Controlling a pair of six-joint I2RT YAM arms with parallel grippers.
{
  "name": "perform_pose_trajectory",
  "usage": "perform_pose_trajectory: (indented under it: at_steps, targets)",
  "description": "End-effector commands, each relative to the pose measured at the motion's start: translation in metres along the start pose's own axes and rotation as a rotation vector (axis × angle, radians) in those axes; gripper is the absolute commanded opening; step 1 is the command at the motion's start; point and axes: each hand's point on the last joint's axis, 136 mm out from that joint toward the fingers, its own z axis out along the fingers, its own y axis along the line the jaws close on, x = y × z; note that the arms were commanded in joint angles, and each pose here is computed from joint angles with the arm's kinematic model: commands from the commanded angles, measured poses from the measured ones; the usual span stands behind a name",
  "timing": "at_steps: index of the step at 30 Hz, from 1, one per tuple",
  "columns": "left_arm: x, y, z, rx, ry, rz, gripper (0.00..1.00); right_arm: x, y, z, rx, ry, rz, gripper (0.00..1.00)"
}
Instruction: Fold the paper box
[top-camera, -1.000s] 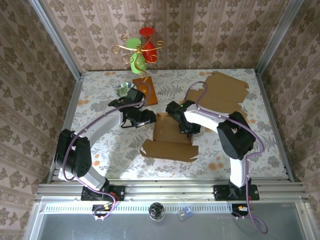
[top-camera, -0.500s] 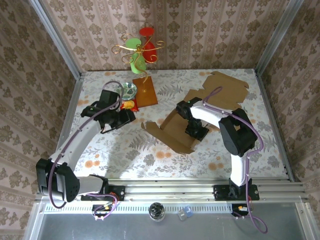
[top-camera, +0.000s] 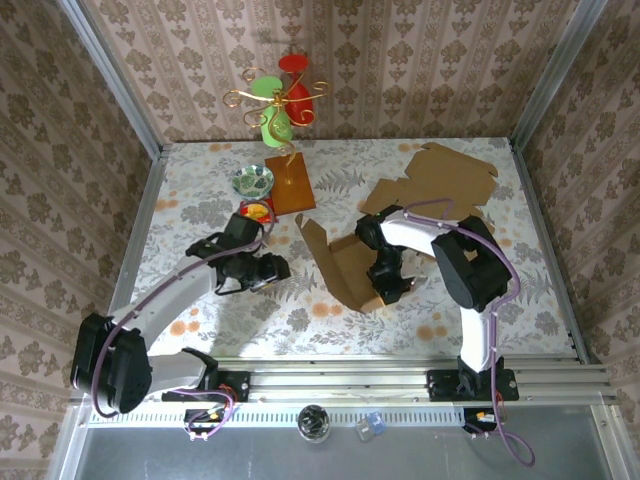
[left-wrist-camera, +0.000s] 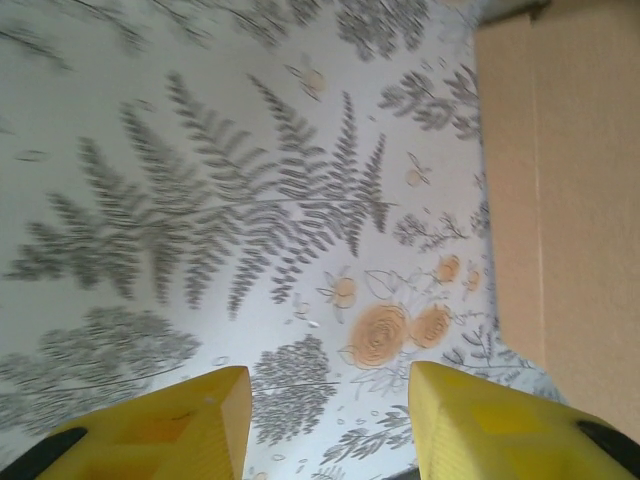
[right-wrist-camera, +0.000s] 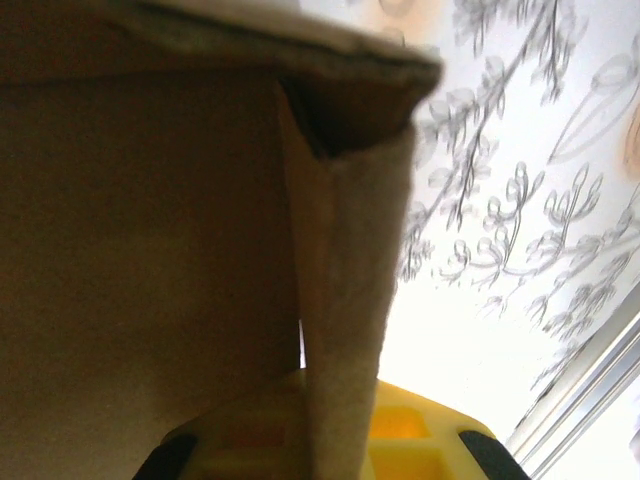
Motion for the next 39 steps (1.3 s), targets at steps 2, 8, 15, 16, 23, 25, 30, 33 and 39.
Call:
perform_pose_trajectory:
  at_steps: [2,8,15,16,23,25,30,33,39]
  targets:
    - [-0.006,-0.023,0.019,0.122,-0.01,-0.034,0.45,0.028,-0.003,0.008,-0.005,0.121,0.125,0.0]
    - [-0.014,-0.035,0.029,0.176,-0.011,-0.026,0.45,0.032,-0.002,0.003,-0.067,0.129,0.121,0.18]
    - [-0.03,-0.051,0.03,0.217,-0.041,-0.014,0.45,0.031,-0.002,-0.028,-0.221,0.121,0.076,0.52]
    - [-0.032,-0.054,0.03,0.22,-0.045,-0.011,0.45,0.031,-0.003,-0.034,-0.246,0.118,0.063,0.54]
    - [-0.045,-0.064,0.026,0.22,-0.069,0.003,0.45,0.012,0.012,-0.124,-0.588,-0.106,-0.229,0.59]
    - [-0.048,-0.068,0.025,0.226,-0.072,0.008,0.45,0.02,0.026,-0.157,-0.72,-0.163,-0.403,0.58]
    - [-0.054,-0.078,0.024,0.243,-0.077,0.021,0.45,0.079,0.043,-0.223,-1.018,-0.193,-0.872,0.61]
    - [-0.057,-0.084,0.025,0.248,-0.081,0.025,0.45,0.111,0.037,-0.239,-1.065,-0.187,-1.065,0.6]
    - [-0.063,-0.095,0.026,0.266,-0.09,0.03,0.44,0.144,0.029,-0.248,-1.109,-0.141,-1.265,0.59]
